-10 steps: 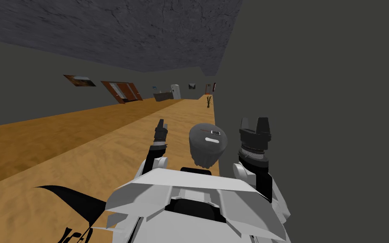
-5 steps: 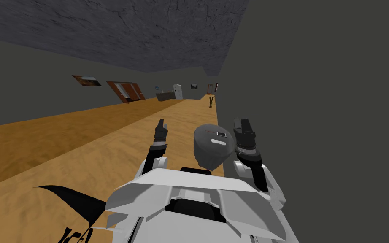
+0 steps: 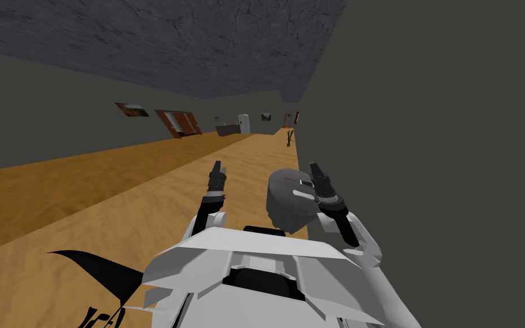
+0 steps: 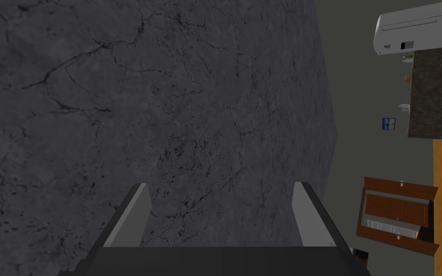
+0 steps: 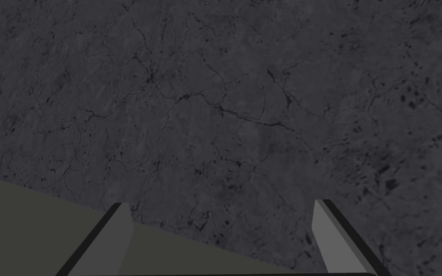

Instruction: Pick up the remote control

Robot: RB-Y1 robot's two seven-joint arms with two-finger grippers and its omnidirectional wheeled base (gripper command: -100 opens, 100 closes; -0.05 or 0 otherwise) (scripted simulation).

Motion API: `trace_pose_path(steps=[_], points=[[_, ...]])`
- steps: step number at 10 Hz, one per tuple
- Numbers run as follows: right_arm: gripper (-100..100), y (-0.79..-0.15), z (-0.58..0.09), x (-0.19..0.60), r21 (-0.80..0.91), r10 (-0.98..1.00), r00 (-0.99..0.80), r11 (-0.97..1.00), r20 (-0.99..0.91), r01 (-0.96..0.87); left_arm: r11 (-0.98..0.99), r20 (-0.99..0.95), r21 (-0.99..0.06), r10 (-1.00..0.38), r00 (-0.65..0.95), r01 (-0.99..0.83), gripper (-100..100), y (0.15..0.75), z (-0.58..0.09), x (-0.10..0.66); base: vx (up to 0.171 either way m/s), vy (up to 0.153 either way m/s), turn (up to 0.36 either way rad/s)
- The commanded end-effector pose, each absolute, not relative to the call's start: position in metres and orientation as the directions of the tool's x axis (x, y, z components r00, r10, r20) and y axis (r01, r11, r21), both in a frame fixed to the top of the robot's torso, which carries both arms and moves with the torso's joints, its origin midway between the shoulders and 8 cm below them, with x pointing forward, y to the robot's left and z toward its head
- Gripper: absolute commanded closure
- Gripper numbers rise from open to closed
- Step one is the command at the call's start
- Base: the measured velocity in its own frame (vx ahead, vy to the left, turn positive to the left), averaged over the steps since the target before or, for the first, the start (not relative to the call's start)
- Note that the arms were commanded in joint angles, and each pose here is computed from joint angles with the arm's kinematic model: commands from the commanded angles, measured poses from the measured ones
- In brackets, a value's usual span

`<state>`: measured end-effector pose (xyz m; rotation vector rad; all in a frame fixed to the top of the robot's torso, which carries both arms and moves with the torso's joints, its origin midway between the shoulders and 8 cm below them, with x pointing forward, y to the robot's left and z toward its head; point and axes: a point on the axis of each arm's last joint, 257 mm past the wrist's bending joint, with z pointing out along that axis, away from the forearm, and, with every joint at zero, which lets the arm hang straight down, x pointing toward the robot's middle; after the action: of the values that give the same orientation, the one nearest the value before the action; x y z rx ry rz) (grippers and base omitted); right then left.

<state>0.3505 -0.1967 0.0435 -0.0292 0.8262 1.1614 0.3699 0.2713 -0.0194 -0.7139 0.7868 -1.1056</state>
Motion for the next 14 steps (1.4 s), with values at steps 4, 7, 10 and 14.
trace_pose_path(steps=[4,7,10,14], points=[[-100,-0.188,0.008,0.374,0.334,0.685,0.12,0.49,-0.718,-0.805,0.291,-0.19,-0.821,-0.95,0.246,0.491,0,0.271,-0.019,0.37,0.025,0.098,0.087],[-100,-0.19,-0.015,0.388,0.326,0.633,0.101,0.521,-0.767,-0.789,0.291,-0.19,-0.821,-0.95,0.246,0.491,0,0.271,-0.019,0.37,0.017,0.068,0.103],[-100,-0.188,-0.046,0.402,0.275,0.522,0.074,0.558,-0.85,-0.783,0.291,-0.19,-0.821,-0.95,0.246,0.491,0,0.271,-0.019,0.37,0.018,0.057,0.138],[-100,-0.2,-0.08,0.417,0.273,0.453,0.037,0.598,-0.891,-0.754,0.291,-0.19,-0.821,-0.95,0.246,0.49,0,0.271,-0.019,0.37,0.013,0.034,0.088]])
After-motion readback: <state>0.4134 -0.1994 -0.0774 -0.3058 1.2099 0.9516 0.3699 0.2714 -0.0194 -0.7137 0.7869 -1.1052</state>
